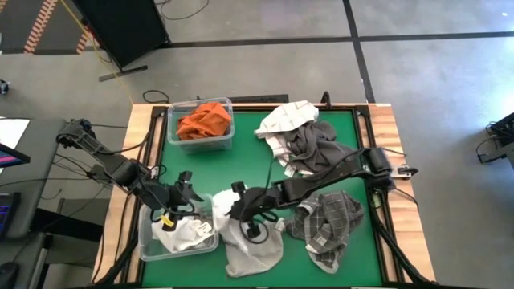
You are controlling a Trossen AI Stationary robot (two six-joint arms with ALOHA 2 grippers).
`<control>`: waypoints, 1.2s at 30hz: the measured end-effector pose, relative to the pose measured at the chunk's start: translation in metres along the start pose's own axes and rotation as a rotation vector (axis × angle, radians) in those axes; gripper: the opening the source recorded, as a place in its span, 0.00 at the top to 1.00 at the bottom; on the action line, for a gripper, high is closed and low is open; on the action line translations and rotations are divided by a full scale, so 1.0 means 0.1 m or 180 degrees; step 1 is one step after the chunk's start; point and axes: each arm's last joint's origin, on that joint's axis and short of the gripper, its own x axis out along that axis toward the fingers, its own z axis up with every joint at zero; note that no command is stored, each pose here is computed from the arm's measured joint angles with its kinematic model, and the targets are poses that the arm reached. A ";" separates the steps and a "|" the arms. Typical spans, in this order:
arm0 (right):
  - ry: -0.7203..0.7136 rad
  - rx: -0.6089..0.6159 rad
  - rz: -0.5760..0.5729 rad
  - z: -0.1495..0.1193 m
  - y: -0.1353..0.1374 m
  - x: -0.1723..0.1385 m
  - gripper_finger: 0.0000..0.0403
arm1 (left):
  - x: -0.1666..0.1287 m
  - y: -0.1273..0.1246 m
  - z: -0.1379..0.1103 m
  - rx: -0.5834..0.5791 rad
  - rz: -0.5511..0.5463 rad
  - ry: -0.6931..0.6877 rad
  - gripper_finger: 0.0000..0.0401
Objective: Sort towels by color in basket
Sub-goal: Put the white towel into the bottom transparent bin
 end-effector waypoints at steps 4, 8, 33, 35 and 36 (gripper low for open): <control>-0.0484 -0.0229 -0.0073 0.34 0.00 -0.28 0.94 | -0.01 0.05 -0.04 0.0054 0.0363 0.0044 0.52; -0.1054 -0.0461 -0.0052 0.57 0.00 -0.42 0.94 | -0.02 0.08 -0.08 0.0077 0.0580 0.0133 0.52; -0.2299 -0.1150 -0.0036 0.76 -0.49 -0.10 0.94 | -0.08 0.21 -0.29 -0.0131 0.1255 0.0609 0.52; -0.2202 -0.1084 0.0001 0.65 -0.51 0.10 0.92 | -0.08 0.21 -0.29 -0.0141 0.1261 0.0614 0.52; -0.2197 -0.1071 0.0001 0.63 -0.52 0.16 0.92 | -0.08 0.21 -0.30 -0.0147 0.1268 0.0625 0.52</control>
